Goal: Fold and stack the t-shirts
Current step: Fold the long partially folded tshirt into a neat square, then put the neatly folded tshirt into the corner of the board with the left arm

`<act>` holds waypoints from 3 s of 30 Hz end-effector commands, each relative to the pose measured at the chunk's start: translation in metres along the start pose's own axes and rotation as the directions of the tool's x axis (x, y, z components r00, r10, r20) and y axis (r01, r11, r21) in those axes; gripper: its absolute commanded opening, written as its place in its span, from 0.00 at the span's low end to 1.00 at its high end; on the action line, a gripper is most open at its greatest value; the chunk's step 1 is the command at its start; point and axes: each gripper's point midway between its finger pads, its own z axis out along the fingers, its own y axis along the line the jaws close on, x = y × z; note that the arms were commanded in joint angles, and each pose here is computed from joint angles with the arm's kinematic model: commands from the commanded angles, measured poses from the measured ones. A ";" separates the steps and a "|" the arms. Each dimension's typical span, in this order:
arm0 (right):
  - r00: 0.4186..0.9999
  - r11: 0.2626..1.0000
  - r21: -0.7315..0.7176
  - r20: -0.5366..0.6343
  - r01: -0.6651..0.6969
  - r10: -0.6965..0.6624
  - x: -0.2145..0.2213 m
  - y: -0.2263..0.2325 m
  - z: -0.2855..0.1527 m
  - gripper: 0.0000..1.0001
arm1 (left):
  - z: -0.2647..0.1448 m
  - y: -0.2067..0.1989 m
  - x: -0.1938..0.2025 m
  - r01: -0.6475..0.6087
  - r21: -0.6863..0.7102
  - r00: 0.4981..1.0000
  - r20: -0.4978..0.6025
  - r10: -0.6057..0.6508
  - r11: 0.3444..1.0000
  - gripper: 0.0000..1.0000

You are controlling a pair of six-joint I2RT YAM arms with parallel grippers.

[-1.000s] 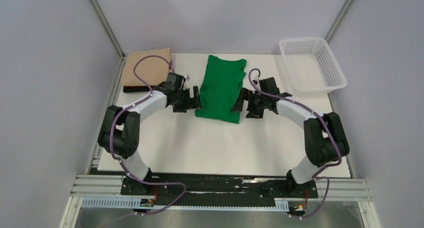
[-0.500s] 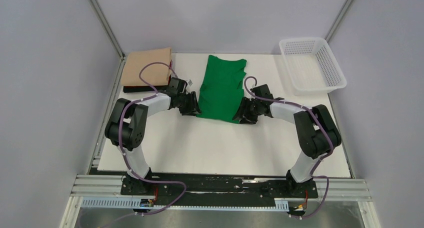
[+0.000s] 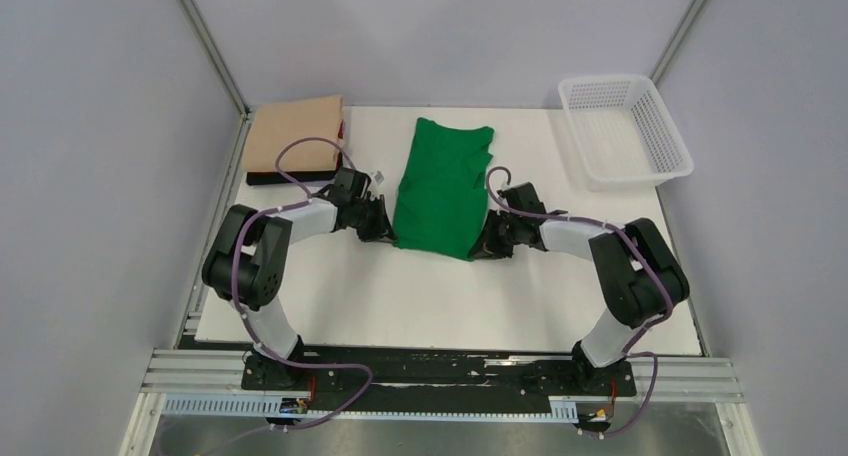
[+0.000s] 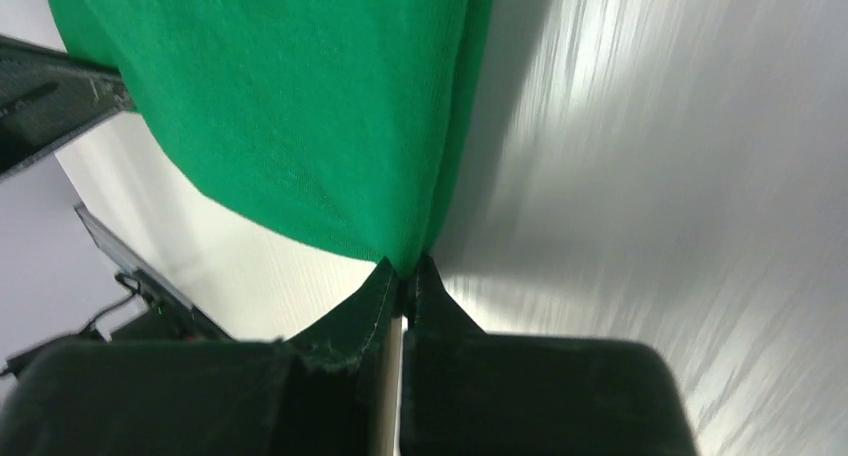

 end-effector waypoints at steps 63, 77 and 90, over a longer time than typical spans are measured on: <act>0.944 0.974 -0.171 0.316 0.151 -0.090 -0.191 0.064 -0.073 0.97 | -0.028 -0.071 -0.205 -0.097 -0.065 0.898 0.425 0.116 0.993 0.99; 0.968 0.915 -0.352 0.221 0.196 -0.122 -0.147 0.110 -0.056 1.00 | 0.015 -0.099 -0.167 -0.130 0.113 0.953 0.288 0.093 0.985 1.00; 0.991 0.983 -0.167 0.101 -0.073 0.091 -0.161 0.001 0.036 1.00 | 0.097 -0.032 -0.131 0.032 -0.027 0.996 0.082 -0.030 0.999 1.00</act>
